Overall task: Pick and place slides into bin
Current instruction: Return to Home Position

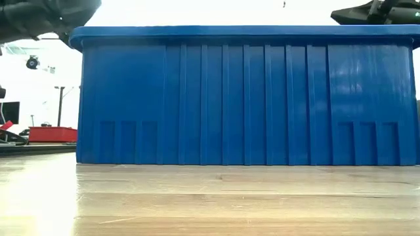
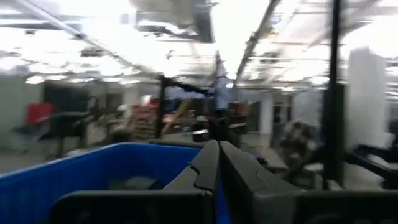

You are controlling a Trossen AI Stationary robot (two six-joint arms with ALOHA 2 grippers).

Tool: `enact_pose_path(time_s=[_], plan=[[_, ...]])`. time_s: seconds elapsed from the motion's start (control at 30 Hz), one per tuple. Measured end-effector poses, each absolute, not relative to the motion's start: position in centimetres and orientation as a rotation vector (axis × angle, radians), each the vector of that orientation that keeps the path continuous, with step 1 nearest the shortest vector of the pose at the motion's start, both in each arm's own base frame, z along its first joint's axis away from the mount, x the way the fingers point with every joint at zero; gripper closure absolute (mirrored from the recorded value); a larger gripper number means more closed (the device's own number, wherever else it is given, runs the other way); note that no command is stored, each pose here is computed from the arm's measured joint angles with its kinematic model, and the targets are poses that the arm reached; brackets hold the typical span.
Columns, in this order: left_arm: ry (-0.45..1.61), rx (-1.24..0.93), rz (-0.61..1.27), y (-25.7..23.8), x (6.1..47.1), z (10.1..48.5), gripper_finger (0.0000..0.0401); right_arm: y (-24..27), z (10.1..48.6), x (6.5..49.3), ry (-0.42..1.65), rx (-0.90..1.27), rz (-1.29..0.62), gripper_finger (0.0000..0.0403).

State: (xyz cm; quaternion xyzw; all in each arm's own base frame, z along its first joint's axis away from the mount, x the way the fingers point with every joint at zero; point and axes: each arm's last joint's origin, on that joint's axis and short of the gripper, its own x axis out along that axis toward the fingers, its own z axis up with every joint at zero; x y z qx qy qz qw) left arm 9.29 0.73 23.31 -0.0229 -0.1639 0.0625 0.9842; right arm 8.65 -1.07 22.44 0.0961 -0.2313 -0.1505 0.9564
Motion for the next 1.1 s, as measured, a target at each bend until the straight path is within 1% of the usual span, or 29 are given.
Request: enact_pose_path(time_s=[0.1, 0.33, 0.47, 0.7, 0.83, 1.1], plan=[[-0.361, -0.009, 0.053, 0.5, 8.9, 22.6, 0.0401, -0.8, 22.5, 9.0, -0.402, 0.137, -0.203, 0.0394], [-0.355, -0.084, 0.022, 0.4, 9.2, 20.3, 0.0401, -0.7, 22.2, 9.5, -0.326, 0.091, -0.191, 0.0394], [-0.288, -0.09, 0.031, 0.5, 9.7, 19.4, 0.0401, -0.7, 21.9, 9.8, -0.304, 0.076, -0.184, 0.0394], [-0.295, -0.09, 0.032, 0.5, 9.7, 19.5, 0.0401, -0.3, 20.7, 10.1, -0.275, 0.1, -0.061, 0.0394], [-0.306, -0.089, 0.031, 0.5, 9.6, 19.5, 0.0401, -0.3, 19.9, 10.1, -0.314, 0.186, -0.043, 0.0394], [-0.325, -0.084, 0.007, 0.4, 9.4, 19.7, 0.0401, -0.3, 20.1, 10.0, -0.342, 0.107, -0.028, 0.0394]])
